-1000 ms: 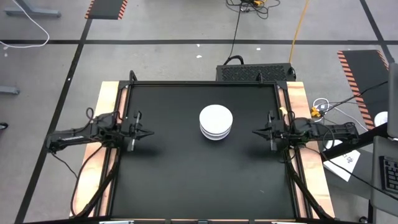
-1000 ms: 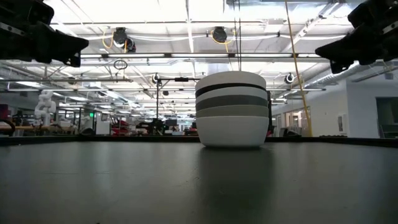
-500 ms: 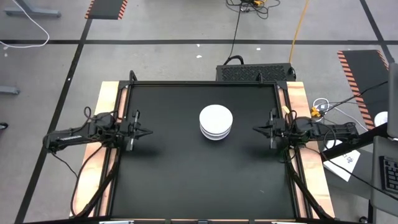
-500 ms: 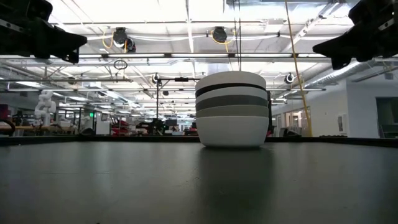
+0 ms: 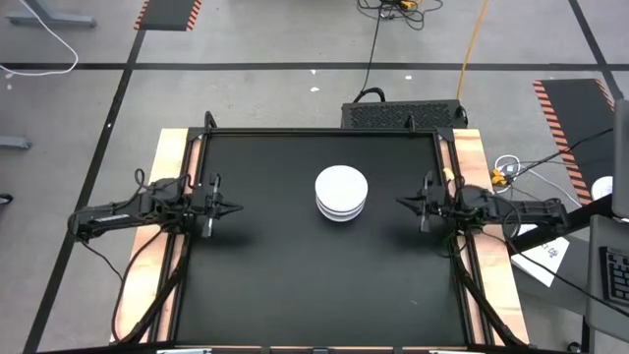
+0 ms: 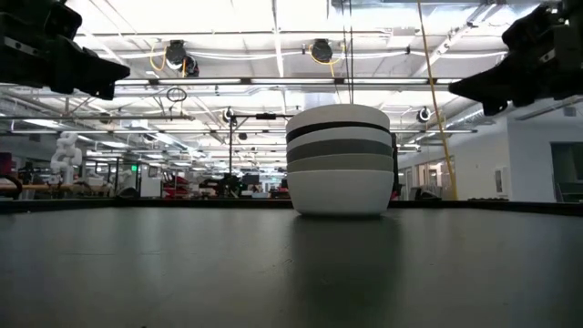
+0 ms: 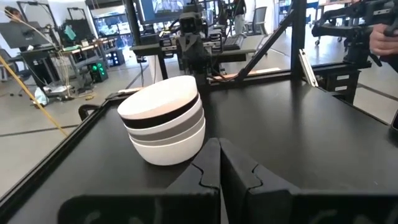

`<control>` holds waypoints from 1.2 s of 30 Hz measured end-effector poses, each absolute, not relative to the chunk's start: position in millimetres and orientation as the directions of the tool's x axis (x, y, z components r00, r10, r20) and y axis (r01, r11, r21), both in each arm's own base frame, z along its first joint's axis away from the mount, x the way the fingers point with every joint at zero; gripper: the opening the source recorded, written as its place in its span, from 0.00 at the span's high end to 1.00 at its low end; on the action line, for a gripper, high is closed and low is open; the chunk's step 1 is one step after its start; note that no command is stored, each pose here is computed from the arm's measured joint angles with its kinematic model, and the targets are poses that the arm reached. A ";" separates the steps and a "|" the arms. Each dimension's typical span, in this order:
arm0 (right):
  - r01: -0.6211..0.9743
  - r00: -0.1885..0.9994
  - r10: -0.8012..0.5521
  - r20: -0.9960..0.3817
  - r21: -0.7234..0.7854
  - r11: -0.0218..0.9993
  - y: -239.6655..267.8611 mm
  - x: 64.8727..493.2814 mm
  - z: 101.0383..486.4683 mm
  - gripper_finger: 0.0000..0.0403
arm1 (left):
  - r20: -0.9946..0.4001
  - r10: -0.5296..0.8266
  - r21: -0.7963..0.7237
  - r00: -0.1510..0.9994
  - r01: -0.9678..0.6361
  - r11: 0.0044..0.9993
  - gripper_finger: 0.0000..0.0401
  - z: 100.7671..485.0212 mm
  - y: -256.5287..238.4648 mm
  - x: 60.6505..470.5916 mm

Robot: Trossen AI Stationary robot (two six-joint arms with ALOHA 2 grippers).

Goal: Nest bowls inside each other
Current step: Return to Home Position

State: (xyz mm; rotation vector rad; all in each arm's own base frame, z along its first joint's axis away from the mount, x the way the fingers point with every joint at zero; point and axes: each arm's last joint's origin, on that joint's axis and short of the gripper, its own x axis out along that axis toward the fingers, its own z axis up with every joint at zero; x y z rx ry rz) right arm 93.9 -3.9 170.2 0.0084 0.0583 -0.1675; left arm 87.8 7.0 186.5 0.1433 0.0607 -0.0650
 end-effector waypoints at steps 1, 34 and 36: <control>0.177 0.983 -0.177 -0.051 0.005 0.984 -4.9 94.2 169.8 1.00 | -0.065 -0.061 0.141 0.996 0.069 0.988 1.00 186.5 7.0 87.8; 0.194 0.980 -0.192 -0.053 0.031 0.981 -15.3 95.2 163.7 1.00 | -0.132 -0.103 0.106 0.986 0.117 0.987 1.00 171.8 13.4 88.7; 0.184 0.982 -0.182 -0.042 0.038 0.982 -15.0 95.4 164.2 1.00 | -0.130 -0.112 0.121 0.985 0.128 0.984 1.00 171.9 13.1 88.7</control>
